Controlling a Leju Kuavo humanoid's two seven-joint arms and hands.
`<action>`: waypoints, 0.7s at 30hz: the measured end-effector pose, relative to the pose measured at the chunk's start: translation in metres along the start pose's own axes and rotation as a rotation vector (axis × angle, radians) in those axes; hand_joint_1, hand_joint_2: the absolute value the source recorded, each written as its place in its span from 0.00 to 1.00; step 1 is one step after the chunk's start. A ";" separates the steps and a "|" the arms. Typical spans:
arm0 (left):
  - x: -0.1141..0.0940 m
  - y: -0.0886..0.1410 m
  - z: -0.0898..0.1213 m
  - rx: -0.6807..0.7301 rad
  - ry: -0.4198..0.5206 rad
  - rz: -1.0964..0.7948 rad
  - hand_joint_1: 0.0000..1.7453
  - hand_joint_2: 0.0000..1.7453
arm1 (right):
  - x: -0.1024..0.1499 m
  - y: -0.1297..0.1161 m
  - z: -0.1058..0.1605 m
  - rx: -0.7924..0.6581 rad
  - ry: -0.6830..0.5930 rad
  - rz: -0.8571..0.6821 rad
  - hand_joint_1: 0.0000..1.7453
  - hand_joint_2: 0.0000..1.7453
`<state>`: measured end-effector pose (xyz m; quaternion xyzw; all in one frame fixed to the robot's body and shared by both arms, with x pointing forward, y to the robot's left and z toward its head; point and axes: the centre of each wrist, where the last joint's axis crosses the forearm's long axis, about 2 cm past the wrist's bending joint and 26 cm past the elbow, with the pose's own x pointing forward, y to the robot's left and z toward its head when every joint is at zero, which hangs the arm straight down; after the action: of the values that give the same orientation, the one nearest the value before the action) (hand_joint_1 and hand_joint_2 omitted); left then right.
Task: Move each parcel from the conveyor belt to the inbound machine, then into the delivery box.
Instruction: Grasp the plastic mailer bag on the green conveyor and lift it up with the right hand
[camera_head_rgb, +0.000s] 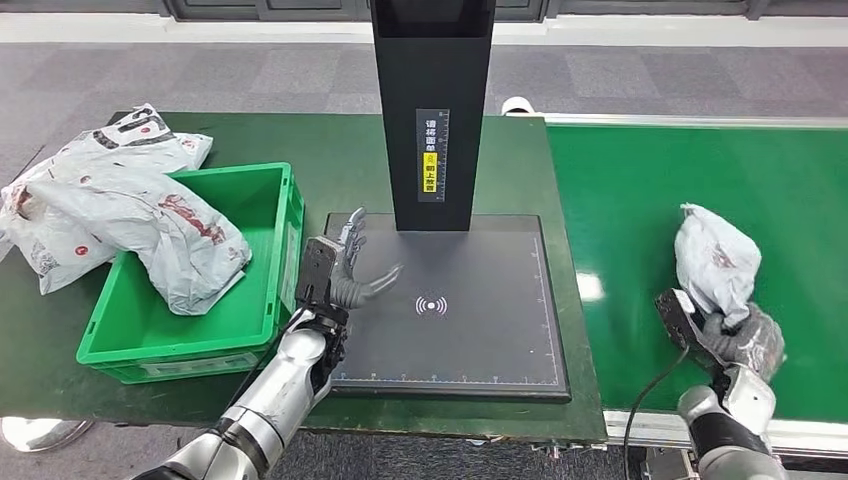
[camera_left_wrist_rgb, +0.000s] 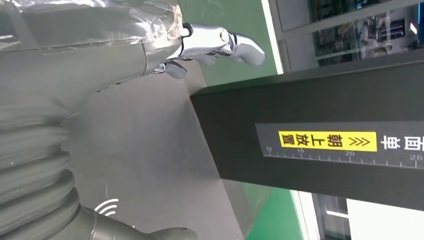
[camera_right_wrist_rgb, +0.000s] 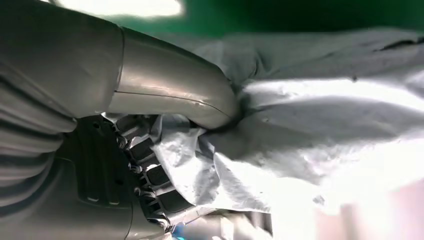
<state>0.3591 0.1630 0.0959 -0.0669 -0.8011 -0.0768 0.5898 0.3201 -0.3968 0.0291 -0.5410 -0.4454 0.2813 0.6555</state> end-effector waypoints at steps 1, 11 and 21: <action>0.000 0.001 0.000 0.002 -0.002 -0.002 0.00 1.00 | 0.006 -0.001 -0.001 -0.029 -0.024 -0.015 1.00 1.00; 0.002 0.008 -0.001 0.034 -0.016 -0.077 0.00 1.00 | 0.074 -0.007 0.009 -0.166 -0.337 -0.293 1.00 1.00; 0.011 0.028 -0.014 0.047 -0.071 -0.146 0.00 1.00 | 0.214 -0.006 0.101 0.060 -0.866 -0.372 1.00 1.00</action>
<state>0.3742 0.1875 0.1115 0.0026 -0.8258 -0.0984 0.5553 0.3251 -0.1696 0.0965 -0.2658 -0.7591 0.3715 0.4639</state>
